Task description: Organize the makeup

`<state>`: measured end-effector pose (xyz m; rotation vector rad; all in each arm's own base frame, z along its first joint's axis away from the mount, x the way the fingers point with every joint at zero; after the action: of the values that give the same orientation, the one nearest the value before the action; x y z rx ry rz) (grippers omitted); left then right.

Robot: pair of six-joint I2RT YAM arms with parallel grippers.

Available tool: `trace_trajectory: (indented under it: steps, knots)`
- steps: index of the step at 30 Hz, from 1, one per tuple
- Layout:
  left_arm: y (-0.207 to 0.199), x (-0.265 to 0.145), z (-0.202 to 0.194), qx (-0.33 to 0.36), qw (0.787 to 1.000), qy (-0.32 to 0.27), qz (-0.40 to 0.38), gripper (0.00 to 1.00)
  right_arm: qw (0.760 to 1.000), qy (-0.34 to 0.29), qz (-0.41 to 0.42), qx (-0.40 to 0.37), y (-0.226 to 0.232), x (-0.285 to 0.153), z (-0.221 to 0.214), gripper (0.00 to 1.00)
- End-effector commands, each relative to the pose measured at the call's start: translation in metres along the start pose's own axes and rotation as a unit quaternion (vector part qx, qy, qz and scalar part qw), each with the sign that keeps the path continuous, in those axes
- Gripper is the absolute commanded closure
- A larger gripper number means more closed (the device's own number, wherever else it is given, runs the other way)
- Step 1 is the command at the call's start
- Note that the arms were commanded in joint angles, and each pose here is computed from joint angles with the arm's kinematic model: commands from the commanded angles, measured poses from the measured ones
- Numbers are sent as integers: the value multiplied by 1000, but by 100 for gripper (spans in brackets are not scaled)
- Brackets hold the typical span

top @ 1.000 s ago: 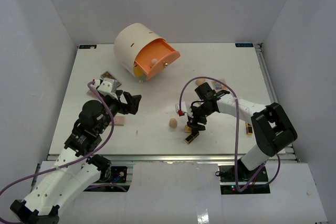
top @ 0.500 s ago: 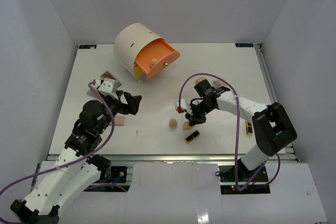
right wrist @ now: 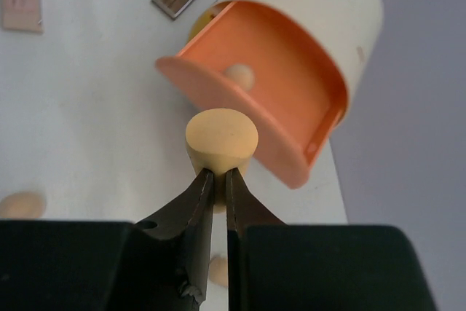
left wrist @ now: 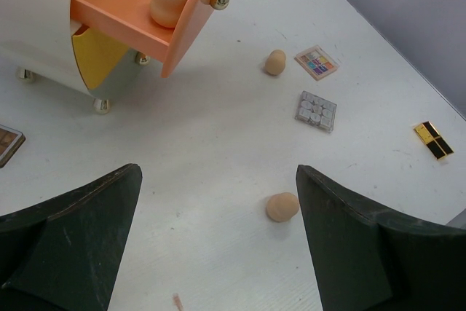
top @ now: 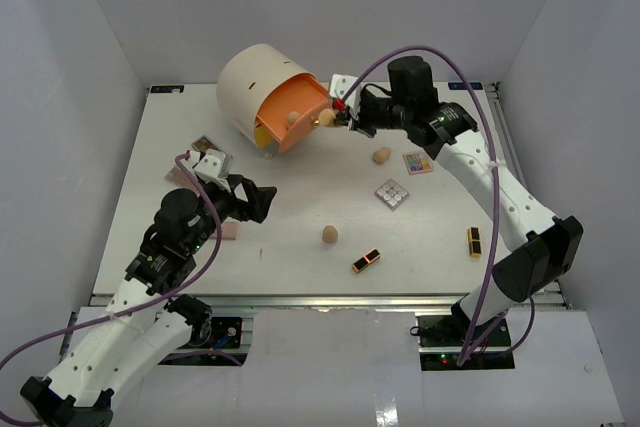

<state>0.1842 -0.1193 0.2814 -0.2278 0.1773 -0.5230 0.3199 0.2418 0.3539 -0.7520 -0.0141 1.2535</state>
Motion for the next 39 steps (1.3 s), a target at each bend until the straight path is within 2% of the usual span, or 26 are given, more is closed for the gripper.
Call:
trace_trajectory:
  steps: [1, 6, 11, 14, 18, 23, 26, 31, 35, 38, 39]
  knots:
    - [0, 0, -3, 1, 1000, 4, -7, 2, 991, -46, -104, 72, -49, 20, 23, 92]
    - [0, 1, -3, 2, 1000, 4, -4, 2, 977, -54, -174, 115, -82, 49, 17, 92]
    - [2, 2, -5, 2, 1000, 8, 0, 2, 970, -47, -189, 149, -95, 86, 0, 91]
    - [2, 4, -7, 3, 1000, 13, -1, 2, 970, -42, -184, 153, -94, 97, -7, 83]
    - [1, 6, -9, 3, 1000, 19, -4, 2, 970, -32, -183, 157, -92, 107, -18, 65]
    - [1, 6, -9, 3, 1000, 20, -7, 2, 972, -32, -170, 160, -87, 112, -23, 52]
    - [0, 6, -9, 5, 1000, 21, -11, 2, 972, -30, -169, 161, -86, 109, -22, 38]
    - [-3, 6, -10, 5, 999, 23, -25, 2, 973, -47, -165, 152, -82, 91, -6, 31]
    - [-7, 5, -10, 8, 998, 28, -47, 2, 975, -74, -154, 144, -76, 60, 19, 27]
    - [-15, 4, -11, 9, 996, 30, -83, 2, 984, -96, -99, 110, -51, 29, 33, 20]
    - [-18, 4, -11, 9, 995, 33, -98, 2, 988, -93, -74, 101, -36, 23, 25, 18]
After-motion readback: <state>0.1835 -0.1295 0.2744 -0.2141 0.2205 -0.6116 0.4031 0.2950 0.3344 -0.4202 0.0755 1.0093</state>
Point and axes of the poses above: each gripper's point midway between its finger pads, its own x axis out along the fingers, its own y axis along the line the jaws close on, z = x × y, the point moved 7 cm from there along -x, back along the fingers, and after that the axes turned 3 degrees about -x, right-handed, at the moved point
